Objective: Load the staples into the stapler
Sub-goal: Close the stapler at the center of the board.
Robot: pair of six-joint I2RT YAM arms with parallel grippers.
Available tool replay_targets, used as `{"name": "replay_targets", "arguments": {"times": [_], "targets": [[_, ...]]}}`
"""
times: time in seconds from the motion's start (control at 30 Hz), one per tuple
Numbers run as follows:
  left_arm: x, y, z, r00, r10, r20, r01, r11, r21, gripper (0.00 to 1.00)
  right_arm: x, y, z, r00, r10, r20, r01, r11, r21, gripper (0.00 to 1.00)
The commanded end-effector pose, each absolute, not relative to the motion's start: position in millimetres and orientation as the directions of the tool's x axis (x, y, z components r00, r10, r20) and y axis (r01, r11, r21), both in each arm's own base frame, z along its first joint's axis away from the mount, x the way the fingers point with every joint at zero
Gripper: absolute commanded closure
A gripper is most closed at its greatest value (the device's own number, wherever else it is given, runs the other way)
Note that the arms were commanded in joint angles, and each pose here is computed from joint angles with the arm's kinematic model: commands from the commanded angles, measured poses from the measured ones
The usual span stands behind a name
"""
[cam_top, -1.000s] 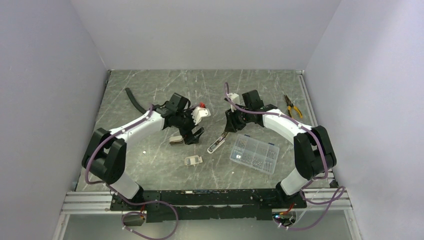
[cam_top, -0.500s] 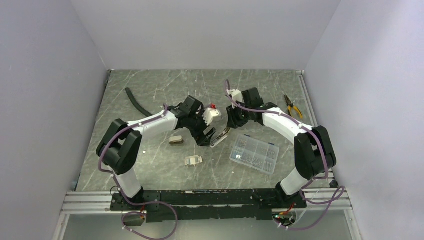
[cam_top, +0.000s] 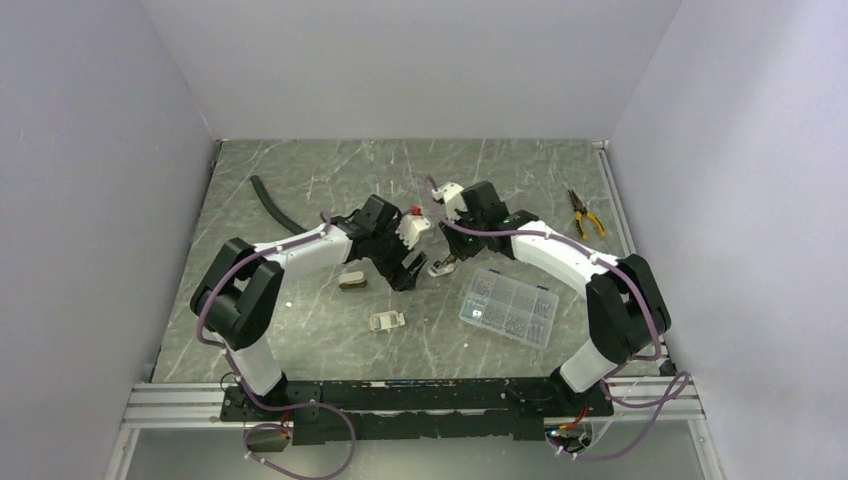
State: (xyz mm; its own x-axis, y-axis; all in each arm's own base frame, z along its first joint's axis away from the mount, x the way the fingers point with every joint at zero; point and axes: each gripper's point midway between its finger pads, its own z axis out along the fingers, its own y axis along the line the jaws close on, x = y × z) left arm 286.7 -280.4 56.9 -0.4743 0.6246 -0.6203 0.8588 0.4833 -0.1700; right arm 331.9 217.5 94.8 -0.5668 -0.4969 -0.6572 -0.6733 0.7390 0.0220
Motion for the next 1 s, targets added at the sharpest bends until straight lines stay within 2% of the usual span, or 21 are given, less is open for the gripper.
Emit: {"name": "replay_targets", "arguments": {"times": [0.0, 0.4, 0.63, 0.97], "targets": [[303.1, -255.6, 74.1, -0.496, 0.579, -0.647, 0.818, 0.562, -0.123, 0.06, 339.9, 223.3, 114.9, -0.451, -0.552, -0.701, -0.671, 0.728, -0.140, 0.89], [312.3, -206.2, 92.5, -0.522, 0.543, -0.658, 0.762, 0.644, -0.074, 0.06, 334.0, 235.2, 115.7, -0.388, -0.626, -0.677, -0.662, 0.700, -0.267, 0.89], [317.8, -200.0, 93.0, -0.517, 0.548, -0.658, 0.750, 0.660, -0.040, 0.06, 321.8, 249.9, 110.6, -0.332, -0.687, -0.646, -0.656, 0.661, -0.365, 0.80], [330.2, -178.6, 91.2, -0.556, 0.520, -0.648, 0.689, 0.724, -0.010, 0.06, 309.6, 259.5, 103.0, -0.277, -0.744, -0.607, -0.640, 0.615, -0.461, 0.61]]}}
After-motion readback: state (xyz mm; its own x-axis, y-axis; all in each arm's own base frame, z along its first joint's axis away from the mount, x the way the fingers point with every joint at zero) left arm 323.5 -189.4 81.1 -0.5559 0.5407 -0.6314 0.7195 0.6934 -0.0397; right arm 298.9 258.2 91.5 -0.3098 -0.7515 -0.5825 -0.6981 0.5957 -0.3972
